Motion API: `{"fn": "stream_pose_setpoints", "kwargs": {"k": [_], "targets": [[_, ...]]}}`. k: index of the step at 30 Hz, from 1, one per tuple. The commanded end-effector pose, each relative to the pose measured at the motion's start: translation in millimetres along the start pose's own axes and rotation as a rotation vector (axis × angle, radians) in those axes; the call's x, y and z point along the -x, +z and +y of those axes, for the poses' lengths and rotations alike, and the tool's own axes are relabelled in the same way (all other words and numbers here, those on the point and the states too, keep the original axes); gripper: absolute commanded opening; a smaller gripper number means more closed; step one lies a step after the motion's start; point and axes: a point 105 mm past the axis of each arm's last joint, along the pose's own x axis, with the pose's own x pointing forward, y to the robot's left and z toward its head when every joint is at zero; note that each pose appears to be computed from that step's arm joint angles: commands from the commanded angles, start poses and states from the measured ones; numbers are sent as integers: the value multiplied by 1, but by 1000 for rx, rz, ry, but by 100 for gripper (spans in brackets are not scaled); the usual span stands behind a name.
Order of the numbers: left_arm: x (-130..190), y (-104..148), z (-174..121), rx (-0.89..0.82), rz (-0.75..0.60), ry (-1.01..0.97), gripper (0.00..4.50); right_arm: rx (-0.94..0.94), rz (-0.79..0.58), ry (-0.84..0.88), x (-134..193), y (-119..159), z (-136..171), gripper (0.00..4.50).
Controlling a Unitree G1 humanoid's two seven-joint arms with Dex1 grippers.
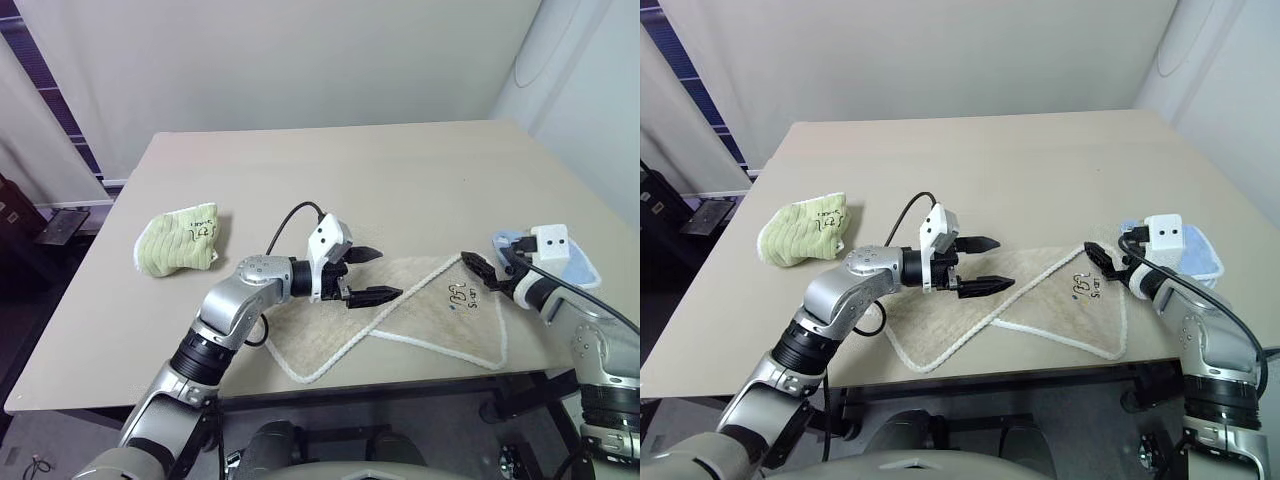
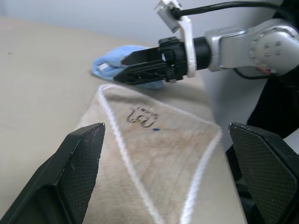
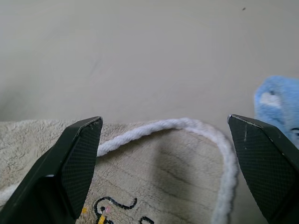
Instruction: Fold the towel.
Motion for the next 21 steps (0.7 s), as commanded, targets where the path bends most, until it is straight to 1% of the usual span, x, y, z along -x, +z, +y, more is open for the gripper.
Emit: {"fn": "stream_pose_setpoints", "kwargs": {"k": [1, 3, 7, 10, 16, 21], "targets": [[-32, 19, -14, -68, -26, -23, 447, 53, -20, -3, -6, 8, -4, 450], [-41, 23, -16, -70, -38, -12, 447, 67, 5, -18, -8, 2, -11, 450], [-47, 27, -16, -79, -44, -2, 447, 74, 29, -22, -13, -6, -19, 450], [-46, 27, -16, -68, -51, -1, 447, 78, 65, -33, -15, -17, -30, 450], [-42, 24, -11, -67, -26, 23, 447, 10, 113, -14, -23, -31, -36, 450], [-39, 21, -7, -78, -10, 38, 447, -12, 140, -21, -34, -33, -39, 450]]}}
